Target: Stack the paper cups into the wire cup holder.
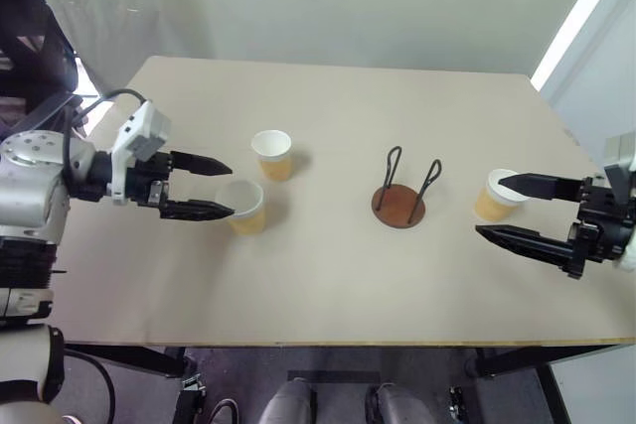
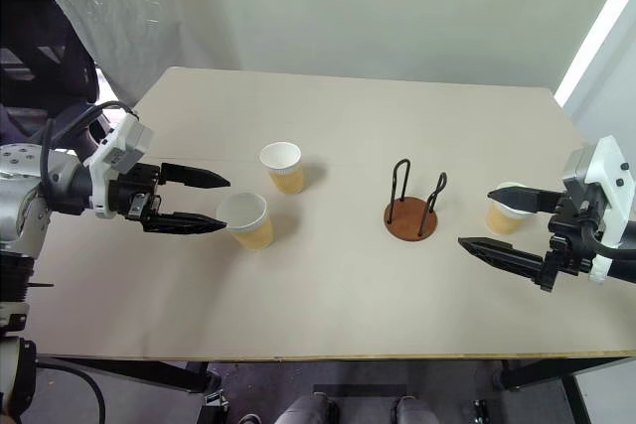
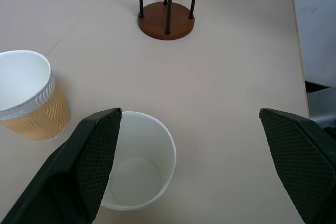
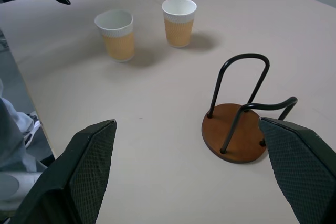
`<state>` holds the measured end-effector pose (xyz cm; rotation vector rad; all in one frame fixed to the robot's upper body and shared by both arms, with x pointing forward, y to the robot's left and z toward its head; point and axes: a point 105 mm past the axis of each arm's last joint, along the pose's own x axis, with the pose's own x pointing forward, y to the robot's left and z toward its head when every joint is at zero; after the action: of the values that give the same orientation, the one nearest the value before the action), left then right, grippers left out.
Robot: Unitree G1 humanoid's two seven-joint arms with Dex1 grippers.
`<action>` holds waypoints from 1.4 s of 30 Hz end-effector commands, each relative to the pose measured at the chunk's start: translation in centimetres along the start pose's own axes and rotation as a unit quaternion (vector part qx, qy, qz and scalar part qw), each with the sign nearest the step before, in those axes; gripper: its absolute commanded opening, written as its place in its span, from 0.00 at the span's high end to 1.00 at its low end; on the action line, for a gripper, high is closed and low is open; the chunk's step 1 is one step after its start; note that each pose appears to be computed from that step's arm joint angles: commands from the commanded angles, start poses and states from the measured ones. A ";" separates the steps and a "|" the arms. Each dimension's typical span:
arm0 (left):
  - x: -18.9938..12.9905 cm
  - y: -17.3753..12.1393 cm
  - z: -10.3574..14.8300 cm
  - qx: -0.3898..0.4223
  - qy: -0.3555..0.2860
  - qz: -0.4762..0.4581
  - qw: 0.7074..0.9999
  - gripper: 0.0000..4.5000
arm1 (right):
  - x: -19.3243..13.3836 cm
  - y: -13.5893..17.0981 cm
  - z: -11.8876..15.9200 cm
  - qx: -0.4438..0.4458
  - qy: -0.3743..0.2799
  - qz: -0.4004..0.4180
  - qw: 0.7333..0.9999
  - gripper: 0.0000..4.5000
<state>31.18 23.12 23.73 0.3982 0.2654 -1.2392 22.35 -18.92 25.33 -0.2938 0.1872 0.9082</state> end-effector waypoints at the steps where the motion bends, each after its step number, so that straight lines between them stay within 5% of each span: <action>1: -0.5 -0.2 1.8 0.033 -0.015 -0.003 0.999 0.00 | -0.2 0.1 0.6 -0.012 -0.006 -0.005 1.000 0.01; 15: 0.1 -0.2 2.3 0.040 -0.024 -0.016 0.999 0.00 | 0.9 0.7 -1.2 0.010 0.014 -0.024 1.000 0.01; 21: 0.6 0.0 2.2 0.041 -0.025 -0.020 0.999 0.00 | 3.4 -1.9 -3.1 0.018 0.037 -0.128 0.991 0.01; 29: 0.6 0.0 2.4 0.044 -0.024 -0.020 0.999 0.00 | 5.4 -0.9 -5.6 0.073 0.065 -0.141 0.985 0.01; 42: 1.1 -0.3 3.0 0.055 -0.031 -0.029 0.998 0.00 | 9.3 -4.2 -7.4 0.133 0.027 -0.260 0.956 0.01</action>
<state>31.83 21.43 24.47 0.4070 0.2082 -1.2817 30.42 -16.35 15.56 -0.0932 0.3184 0.3963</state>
